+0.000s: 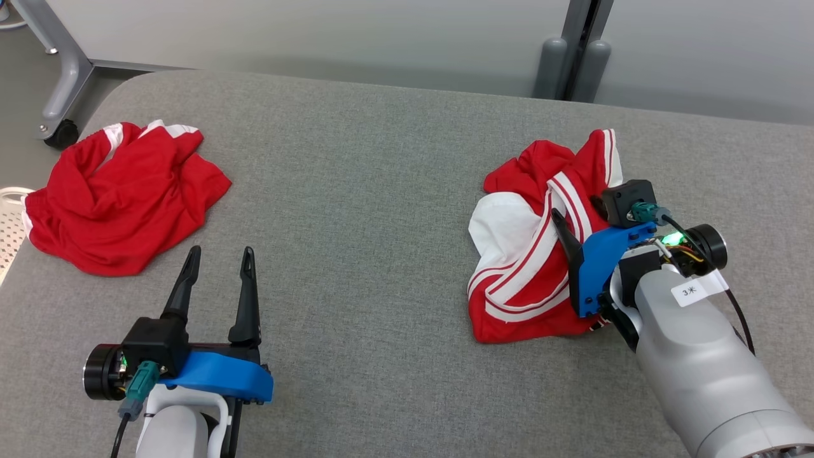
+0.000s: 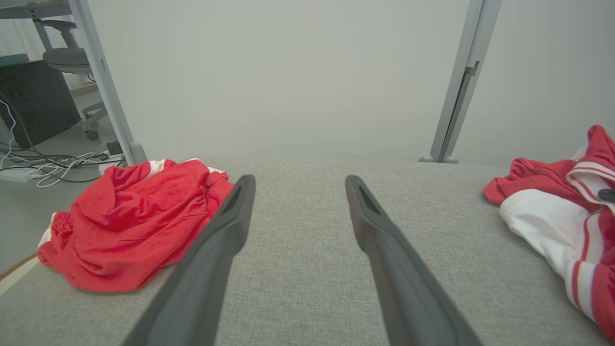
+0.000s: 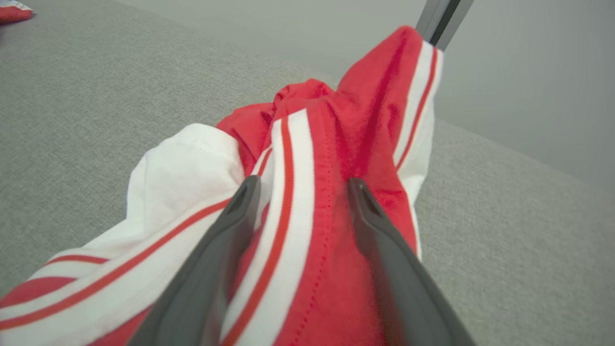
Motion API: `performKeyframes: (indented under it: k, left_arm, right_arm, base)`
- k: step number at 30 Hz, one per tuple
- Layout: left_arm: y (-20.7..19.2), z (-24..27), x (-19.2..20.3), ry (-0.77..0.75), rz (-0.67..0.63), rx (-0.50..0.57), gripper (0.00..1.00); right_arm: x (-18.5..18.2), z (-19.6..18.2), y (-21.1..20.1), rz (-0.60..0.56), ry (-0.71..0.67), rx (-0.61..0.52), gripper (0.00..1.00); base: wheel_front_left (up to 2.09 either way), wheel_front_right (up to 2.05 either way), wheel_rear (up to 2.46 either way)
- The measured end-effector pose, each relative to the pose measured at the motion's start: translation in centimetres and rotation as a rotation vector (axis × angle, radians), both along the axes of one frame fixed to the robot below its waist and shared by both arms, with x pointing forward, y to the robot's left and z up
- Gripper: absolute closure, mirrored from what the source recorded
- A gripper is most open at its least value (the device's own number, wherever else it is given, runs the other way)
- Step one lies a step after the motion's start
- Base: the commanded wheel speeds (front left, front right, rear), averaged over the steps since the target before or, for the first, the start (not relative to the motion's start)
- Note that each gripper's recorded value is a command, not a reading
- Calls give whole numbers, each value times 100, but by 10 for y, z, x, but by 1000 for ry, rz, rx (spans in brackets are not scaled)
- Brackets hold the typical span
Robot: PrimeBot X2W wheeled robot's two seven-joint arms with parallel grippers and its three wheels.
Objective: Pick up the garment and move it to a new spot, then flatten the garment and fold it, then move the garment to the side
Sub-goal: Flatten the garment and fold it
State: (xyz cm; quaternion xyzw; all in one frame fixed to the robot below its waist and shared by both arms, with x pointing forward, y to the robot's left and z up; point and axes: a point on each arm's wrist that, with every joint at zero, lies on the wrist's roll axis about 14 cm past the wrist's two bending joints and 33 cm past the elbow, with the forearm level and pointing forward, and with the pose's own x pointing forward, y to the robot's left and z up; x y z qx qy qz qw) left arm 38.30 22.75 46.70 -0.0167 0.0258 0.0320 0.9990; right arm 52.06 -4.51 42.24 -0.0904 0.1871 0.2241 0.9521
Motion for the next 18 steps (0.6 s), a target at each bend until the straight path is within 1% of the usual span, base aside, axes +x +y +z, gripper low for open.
performKeyframes:
  k: [1, 6, 9, 12, 15, 18]
  left_arm:
    - [0, 0, 1, -1, -1, 0, 0]
    - [-3, 2, 3, -7, -8, -7, 0]
    - [-6, 3, 3, -11, -17, -12, 0]
    - [-10, 4, 1, -17, -28, -18, 0]
    - [-17, 8, 1, -28, -46, -22, 0]
    - [-23, 12, 1, -41, -62, -26, 0]
  right_arm:
    - [-1, -2, 1, 0, 9, 1, 100]
    - [0, 7, -4, -27, -32, 44, 100]
    - [2, 19, -18, -59, -71, 57, 100]
    - [4, 32, -41, -109, -112, 63, 100]
    - [5, 44, -75, -176, -155, 60, 100]
    - [8, 71, -111, -240, -240, 60, 100]
  base:
    - [0, 0, 0]
    - [0, 0, 0]
    - [0, 0, 0]
    - [0, 0, 0]
    - [0, 0, 0]
    - [0, 0, 0]
